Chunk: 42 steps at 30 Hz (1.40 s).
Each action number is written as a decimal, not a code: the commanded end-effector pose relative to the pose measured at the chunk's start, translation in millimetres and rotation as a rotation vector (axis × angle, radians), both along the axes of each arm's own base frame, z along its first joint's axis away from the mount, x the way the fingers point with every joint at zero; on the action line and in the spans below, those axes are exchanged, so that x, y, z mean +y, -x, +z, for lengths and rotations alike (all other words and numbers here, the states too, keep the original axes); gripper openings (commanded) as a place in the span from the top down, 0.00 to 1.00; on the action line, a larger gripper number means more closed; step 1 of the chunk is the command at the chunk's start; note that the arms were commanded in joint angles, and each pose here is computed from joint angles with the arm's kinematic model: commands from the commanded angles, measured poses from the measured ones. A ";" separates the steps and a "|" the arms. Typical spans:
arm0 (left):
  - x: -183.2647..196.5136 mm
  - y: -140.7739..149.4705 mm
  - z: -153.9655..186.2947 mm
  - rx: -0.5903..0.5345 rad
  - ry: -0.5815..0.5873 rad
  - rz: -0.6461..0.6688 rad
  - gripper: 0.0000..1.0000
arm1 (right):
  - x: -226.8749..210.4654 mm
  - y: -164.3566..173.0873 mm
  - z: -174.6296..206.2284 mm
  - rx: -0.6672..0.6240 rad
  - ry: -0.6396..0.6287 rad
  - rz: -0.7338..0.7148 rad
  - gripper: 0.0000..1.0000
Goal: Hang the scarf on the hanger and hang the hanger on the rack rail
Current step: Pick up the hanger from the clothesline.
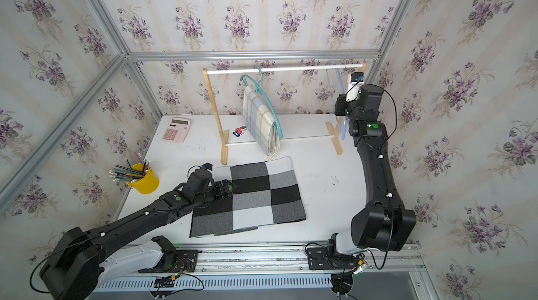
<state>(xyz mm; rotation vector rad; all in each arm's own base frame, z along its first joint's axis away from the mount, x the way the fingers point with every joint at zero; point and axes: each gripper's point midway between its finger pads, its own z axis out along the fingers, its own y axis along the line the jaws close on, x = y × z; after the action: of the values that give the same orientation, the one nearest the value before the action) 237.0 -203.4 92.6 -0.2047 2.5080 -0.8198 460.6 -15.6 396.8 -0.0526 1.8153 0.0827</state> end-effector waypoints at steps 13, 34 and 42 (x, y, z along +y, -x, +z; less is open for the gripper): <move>7.7 6.1 30.4 -0.040 0.018 0.026 0.18 | 50.6 127.7 -65.5 0.096 -0.263 -0.143 1.00; -73.2 26.3 161.8 -0.157 -0.061 0.054 0.20 | 165.7 265.7 -228.5 0.287 -0.117 0.063 1.00; -110.8 17.0 177.7 -0.133 -0.174 0.120 0.19 | 206.1 274.8 -234.4 0.150 0.024 0.133 1.00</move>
<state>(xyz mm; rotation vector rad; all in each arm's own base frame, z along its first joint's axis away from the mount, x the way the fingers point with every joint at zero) 216.0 -326.2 283.6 -0.1747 2.3800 -0.7157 175.3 184.7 140.2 -0.2648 2.0865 0.1708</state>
